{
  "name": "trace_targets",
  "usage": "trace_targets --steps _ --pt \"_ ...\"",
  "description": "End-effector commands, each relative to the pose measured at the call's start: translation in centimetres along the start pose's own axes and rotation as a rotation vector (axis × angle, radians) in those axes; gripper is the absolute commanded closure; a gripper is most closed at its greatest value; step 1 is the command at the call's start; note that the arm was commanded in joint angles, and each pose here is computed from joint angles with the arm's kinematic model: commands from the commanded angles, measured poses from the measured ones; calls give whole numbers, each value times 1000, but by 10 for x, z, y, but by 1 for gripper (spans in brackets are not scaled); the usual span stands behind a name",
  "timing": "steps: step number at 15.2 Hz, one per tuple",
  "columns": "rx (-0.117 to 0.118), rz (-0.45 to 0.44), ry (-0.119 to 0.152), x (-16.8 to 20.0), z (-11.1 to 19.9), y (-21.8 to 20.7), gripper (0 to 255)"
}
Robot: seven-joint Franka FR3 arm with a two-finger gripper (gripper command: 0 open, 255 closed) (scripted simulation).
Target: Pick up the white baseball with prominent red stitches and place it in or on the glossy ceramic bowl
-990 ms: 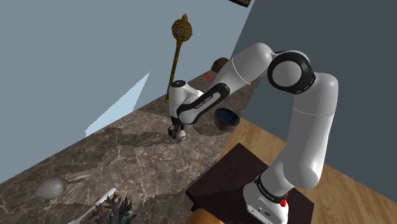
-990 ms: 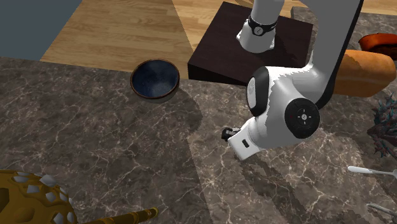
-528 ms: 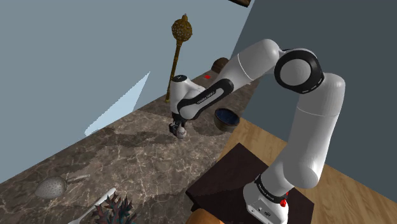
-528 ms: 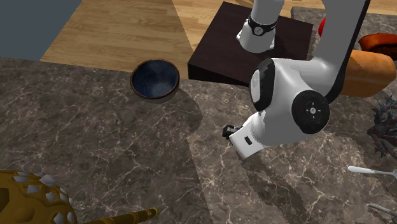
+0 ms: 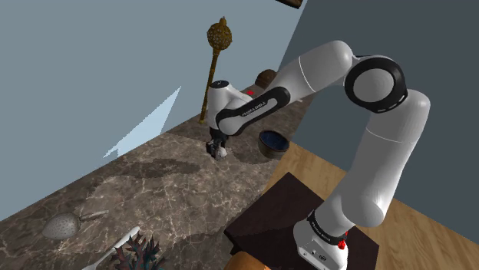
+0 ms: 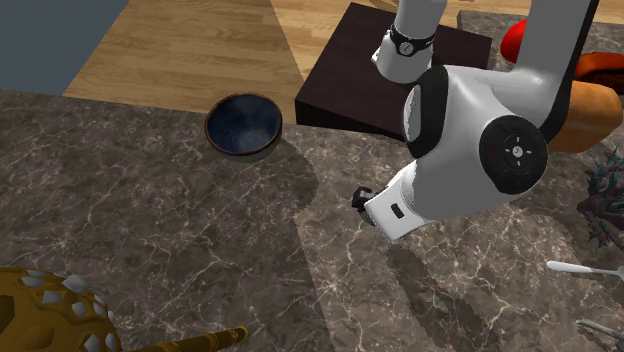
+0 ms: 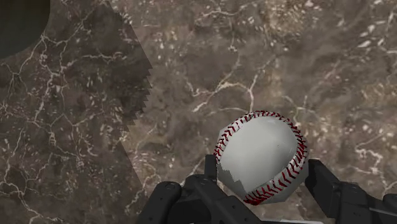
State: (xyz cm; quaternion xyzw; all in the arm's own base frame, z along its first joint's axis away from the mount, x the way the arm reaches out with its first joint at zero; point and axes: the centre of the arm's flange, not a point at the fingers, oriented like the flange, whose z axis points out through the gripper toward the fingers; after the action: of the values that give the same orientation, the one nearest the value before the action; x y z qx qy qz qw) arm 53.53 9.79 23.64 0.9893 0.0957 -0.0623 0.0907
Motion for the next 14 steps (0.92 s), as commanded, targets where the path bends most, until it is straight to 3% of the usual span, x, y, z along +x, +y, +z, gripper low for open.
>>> trace_targets --steps 1,14 --pt "0 0 0 -1 -11 1 255" --pt "0 0 0 -11 -78 12 255"
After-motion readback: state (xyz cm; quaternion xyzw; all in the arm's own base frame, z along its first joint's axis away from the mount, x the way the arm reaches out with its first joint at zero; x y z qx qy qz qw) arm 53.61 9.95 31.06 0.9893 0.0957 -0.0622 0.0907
